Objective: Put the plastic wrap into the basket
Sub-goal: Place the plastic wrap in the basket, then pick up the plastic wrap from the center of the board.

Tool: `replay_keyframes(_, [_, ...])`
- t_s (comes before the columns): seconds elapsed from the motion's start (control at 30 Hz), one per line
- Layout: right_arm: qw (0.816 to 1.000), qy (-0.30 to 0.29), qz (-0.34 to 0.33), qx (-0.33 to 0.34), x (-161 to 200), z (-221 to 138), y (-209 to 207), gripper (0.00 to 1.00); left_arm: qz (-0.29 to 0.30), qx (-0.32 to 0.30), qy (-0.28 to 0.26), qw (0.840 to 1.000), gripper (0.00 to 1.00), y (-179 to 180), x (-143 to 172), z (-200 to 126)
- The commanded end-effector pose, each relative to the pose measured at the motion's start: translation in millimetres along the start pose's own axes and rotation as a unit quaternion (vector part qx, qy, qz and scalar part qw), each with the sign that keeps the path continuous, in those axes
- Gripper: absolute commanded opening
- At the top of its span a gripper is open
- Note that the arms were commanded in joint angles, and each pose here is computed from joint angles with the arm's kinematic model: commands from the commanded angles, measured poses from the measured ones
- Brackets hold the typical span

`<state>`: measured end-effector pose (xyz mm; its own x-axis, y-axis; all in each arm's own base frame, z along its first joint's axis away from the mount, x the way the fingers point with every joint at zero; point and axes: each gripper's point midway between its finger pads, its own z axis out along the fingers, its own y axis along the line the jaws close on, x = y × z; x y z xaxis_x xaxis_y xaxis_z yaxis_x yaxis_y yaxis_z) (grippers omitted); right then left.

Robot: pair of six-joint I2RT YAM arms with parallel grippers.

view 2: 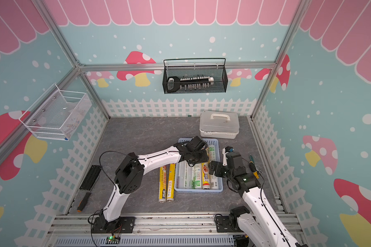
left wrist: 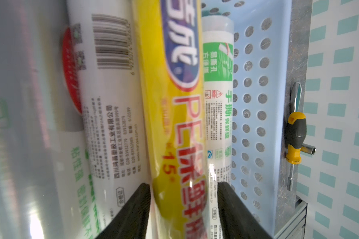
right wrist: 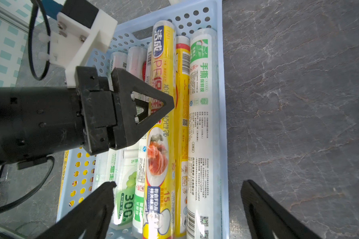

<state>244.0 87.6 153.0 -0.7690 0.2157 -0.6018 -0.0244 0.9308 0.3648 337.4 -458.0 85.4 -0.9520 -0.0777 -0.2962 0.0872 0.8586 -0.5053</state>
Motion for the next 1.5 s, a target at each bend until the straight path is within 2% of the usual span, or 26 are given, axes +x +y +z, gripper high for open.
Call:
replay_keyframes(0.0, [1.000,-0.001,0.008,-0.005,1,0,0,0.97,0.019,-0.008,-0.019,1.000,0.55,-3,-6,-23])
replay_keyframes(0.13, [1.000,-0.004,0.011,-0.008,0,0,1,0.97,0.037,-0.018,-0.036,0.999,0.49,0,-11,-33])
replay_keyframes(0.33, [1.000,-0.006,0.017,-0.019,-3,1,6,0.97,0.060,-0.010,-0.027,0.998,0.51,-6,-9,-45])
replay_keyframes(0.4, [0.999,-0.008,0.013,-0.035,-6,1,12,0.97,0.071,-0.006,-0.034,0.997,0.51,-8,-11,-54])
replay_keyframes(0.53, [0.994,-0.017,0.001,-0.109,-11,1,39,0.95,0.098,-0.018,-0.063,0.993,0.50,-2,-18,-77])
replay_keyframes(0.67, [0.986,-0.019,-0.006,-0.167,-17,-1,61,0.91,0.103,-0.040,-0.100,0.989,0.49,20,-29,-102])
replay_keyframes(0.9, [0.980,-0.011,-0.059,-0.187,-18,2,94,0.90,0.076,-0.047,-0.154,0.984,0.49,76,-39,-137])
replay_keyframes(1.2, [0.967,0.037,-0.162,-0.193,1,24,156,0.90,-0.003,-0.062,-0.146,0.987,0.49,165,-28,-154])
replay_keyframes(1.47, [0.956,0.070,-0.217,-0.186,22,47,192,0.90,-0.042,-0.073,-0.111,0.990,0.52,207,-6,-144])
